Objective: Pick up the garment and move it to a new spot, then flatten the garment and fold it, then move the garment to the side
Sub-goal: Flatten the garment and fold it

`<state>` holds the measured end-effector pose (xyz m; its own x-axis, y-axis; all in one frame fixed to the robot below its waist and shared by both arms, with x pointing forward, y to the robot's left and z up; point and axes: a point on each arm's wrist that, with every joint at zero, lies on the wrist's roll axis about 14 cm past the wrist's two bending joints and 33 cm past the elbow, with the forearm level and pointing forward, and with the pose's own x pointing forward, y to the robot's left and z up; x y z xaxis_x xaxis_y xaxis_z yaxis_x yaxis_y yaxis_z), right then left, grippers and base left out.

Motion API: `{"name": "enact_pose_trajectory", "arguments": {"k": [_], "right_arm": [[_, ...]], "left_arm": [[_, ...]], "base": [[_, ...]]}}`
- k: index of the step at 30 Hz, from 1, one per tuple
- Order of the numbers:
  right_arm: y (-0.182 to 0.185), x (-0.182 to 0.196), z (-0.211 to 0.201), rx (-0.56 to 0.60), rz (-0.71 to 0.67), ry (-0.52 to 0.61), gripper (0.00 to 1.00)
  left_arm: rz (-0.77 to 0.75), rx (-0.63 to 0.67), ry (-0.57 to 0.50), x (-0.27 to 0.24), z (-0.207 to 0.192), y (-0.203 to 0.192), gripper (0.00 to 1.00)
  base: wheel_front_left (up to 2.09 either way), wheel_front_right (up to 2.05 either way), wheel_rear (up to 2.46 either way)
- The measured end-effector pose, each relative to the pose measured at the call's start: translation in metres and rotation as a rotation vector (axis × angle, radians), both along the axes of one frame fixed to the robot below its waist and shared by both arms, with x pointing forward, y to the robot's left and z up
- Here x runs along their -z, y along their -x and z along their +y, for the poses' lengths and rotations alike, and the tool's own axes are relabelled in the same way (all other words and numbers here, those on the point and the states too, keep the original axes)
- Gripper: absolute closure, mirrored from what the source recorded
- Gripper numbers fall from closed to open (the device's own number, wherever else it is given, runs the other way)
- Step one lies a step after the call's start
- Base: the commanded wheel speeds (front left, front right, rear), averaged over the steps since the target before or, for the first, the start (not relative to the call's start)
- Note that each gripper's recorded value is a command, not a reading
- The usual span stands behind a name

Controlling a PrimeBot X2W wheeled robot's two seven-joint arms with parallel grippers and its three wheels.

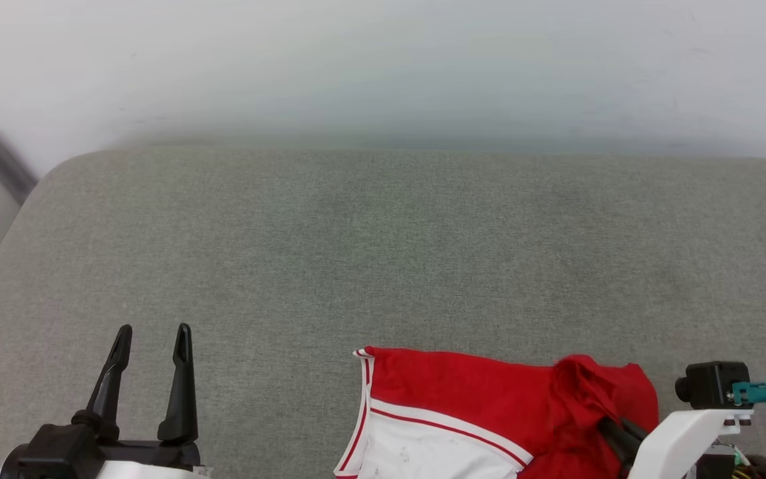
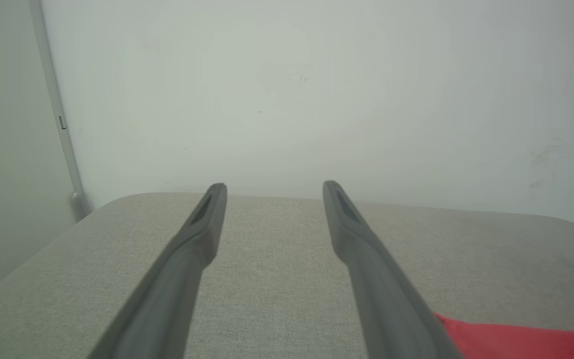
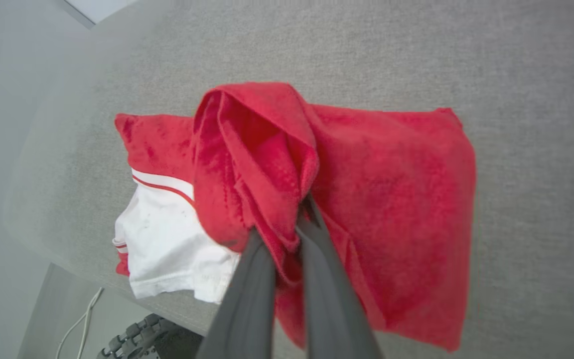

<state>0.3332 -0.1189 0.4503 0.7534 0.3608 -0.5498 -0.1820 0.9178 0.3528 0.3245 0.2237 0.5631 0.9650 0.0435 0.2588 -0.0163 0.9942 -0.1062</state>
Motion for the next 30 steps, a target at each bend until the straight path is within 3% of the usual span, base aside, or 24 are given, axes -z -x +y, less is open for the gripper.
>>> {"name": "enact_pose_trajectory", "arguments": {"k": [4,9,13,23,24,25,30], "right_arm": [[-0.001,-0.009,0.036,-0.063,-0.007,-0.176,1.0],[0.006,-0.009,0.085,-0.168,0.013,-0.305,1.0],[0.014,-0.005,0.117,-0.25,0.029,-0.337,1.0],[-0.007,0.016,0.129,-0.218,0.042,-0.349,1.0],[-0.007,0.02,0.13,-0.221,0.045,-0.337,0.71],[-0.007,0.021,0.133,-0.231,0.05,-0.332,0.0],[0.002,0.015,0.155,-0.29,0.057,-0.381,0.0]], "left_arm": [[-0.002,-0.011,-0.001,-0.001,0.003,0.004,0.0],[-0.001,-0.023,-0.003,0.0,0.007,0.008,0.0],[0.006,-0.03,-0.005,0.001,0.009,0.011,0.0],[0.015,-0.066,-0.004,0.004,0.019,0.019,0.0],[0.016,-0.069,-0.004,0.004,0.02,0.019,0.0],[0.018,-0.07,-0.003,0.005,0.02,0.019,0.0],[0.019,-0.073,0.0,0.005,0.02,0.019,0.0]], "base": [[0.0,0.0,0.0],[0.0,0.0,0.0],[0.0,0.0,0.0],[0.0,0.0,0.0],[0.0,0.0,0.0],[0.0,0.0,0.0],[0.0,0.0,0.0]]}}
